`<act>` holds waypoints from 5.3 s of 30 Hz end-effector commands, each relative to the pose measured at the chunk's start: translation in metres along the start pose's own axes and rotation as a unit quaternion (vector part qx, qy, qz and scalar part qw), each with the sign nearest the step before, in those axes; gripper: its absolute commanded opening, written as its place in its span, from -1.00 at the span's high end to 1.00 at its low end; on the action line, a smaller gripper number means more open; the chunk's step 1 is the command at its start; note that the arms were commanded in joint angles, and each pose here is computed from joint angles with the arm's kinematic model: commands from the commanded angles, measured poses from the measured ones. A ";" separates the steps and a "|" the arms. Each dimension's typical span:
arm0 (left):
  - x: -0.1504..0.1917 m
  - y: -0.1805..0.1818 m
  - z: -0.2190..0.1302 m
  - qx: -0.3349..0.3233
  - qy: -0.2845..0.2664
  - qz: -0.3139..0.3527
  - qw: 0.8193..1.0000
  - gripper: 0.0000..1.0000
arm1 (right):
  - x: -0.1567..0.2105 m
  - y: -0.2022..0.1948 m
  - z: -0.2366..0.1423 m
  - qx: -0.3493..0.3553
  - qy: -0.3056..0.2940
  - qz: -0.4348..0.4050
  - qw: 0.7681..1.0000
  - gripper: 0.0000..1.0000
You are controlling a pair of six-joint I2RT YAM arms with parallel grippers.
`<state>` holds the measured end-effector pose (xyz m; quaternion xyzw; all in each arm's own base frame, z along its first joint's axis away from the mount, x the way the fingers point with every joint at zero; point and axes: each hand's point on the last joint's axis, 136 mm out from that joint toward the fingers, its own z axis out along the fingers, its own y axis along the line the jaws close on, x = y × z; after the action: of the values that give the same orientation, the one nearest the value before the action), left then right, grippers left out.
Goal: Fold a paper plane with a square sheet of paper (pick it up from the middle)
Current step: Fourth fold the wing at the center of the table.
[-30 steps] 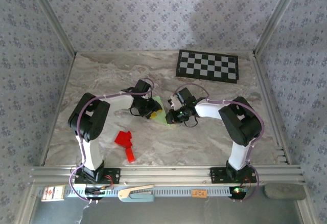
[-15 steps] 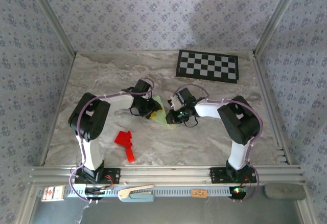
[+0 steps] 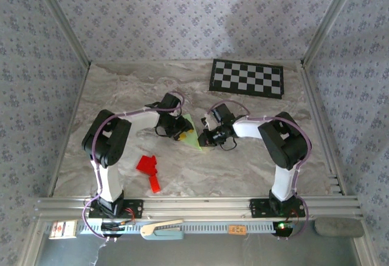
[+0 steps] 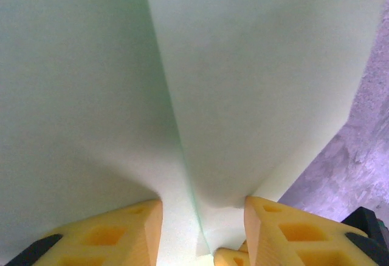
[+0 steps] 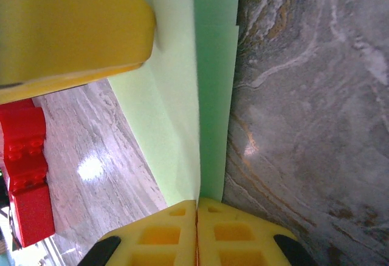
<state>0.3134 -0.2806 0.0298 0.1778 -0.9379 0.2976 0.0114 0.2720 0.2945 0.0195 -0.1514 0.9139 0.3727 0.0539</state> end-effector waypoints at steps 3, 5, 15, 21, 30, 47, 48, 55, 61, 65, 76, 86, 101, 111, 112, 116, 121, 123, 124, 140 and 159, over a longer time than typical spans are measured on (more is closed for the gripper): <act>-0.011 -0.029 -0.030 0.033 -0.028 0.049 0.998 0.12 | 0.018 -0.025 0.005 0.030 0.033 0.047 0.998 0.83; -0.013 -0.036 -0.042 0.048 -0.038 0.061 0.996 0.11 | 0.017 -0.024 0.004 0.030 0.034 0.047 0.998 0.83; -0.002 -0.045 -0.058 0.143 -0.045 0.112 0.982 0.36 | 0.015 -0.026 0.003 0.029 0.035 0.056 0.997 0.83; 0.009 -0.042 -0.033 0.162 -0.027 0.124 0.979 0.58 | 0.016 -0.027 0.004 0.030 0.038 0.058 0.997 0.83; 0.008 -0.035 -0.008 0.160 -0.013 0.123 0.979 0.71 | 0.016 -0.029 0.004 0.030 0.039 0.059 0.997 0.82; 0.004 -0.027 0.011 0.166 -0.009 0.122 0.979 0.69 | 0.020 -0.033 0.005 0.034 0.041 0.066 0.996 0.79; 0.004 -0.026 0.013 0.169 -0.008 0.120 0.978 0.69 | 0.020 -0.033 0.005 0.034 0.041 0.066 0.996 0.78; 0.003 -0.023 0.019 0.168 -0.004 0.114 0.979 0.68 | 0.023 -0.035 0.005 0.037 0.044 0.068 0.996 0.77; 0.003 -0.017 0.023 0.155 -0.002 0.109 0.982 0.68 | 0.025 -0.037 0.005 0.040 0.047 0.072 0.995 0.77; 0.003 -0.010 0.026 0.140 0.001 0.103 0.985 0.68 | 0.025 -0.037 0.005 0.041 0.047 0.072 0.995 0.76; 0.005 0.013 0.037 0.093 0.015 0.081 0.992 0.69 | 0.001 -0.009 -0.025 0.015 0.001 0.070 0.997 0.49; 0.006 0.018 0.039 0.084 0.016 0.073 0.994 0.71 | -0.013 0.012 -0.049 0.032 -0.029 0.034 0.998 0.47; 0.007 0.027 0.042 0.068 0.019 0.063 0.996 0.74 | -0.012 0.024 -0.010 0.033 0.014 0.017 0.999 0.77; 0.008 0.033 0.043 0.052 0.026 0.052 0.997 0.74 | -0.003 0.007 -0.003 0.069 0.038 0.034 0.996 0.77; 0.009 0.033 0.043 0.049 0.027 0.051 0.997 0.74 | -0.002 0.005 -0.003 0.071 0.039 0.037 0.996 0.77; 0.009 0.037 0.043 0.040 0.028 0.047 0.998 0.74 | 0.003 0.002 -0.002 0.073 0.046 0.043 0.995 0.77; 0.009 0.041 0.044 0.032 0.026 0.043 0.998 0.75 | 0.010 0.001 0.000 0.064 0.055 0.052 0.995 0.77; 0.009 0.042 0.045 0.031 0.027 0.042 0.998 0.75 | 0.013 0.001 0.001 0.059 0.059 0.056 0.995 0.76; 0.009 0.042 0.045 0.031 0.028 0.041 0.998 0.75 | 0.014 0.001 0.002 0.056 0.061 0.057 0.995 0.76; 0.010 0.047 0.046 0.023 0.027 0.036 0.999 0.75 | 0.025 -0.010 0.008 0.056 0.079 0.076 0.992 0.74; 0.009 0.042 0.043 0.030 0.026 0.033 0.999 0.76 | -0.011 0.022 -0.019 0.025 0.023 0.045 0.998 0.72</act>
<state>0.3235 -0.3048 0.0222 0.0894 -0.9044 0.4154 -0.0394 0.2722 0.2987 0.0481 -0.1143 0.9243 0.3637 0.0155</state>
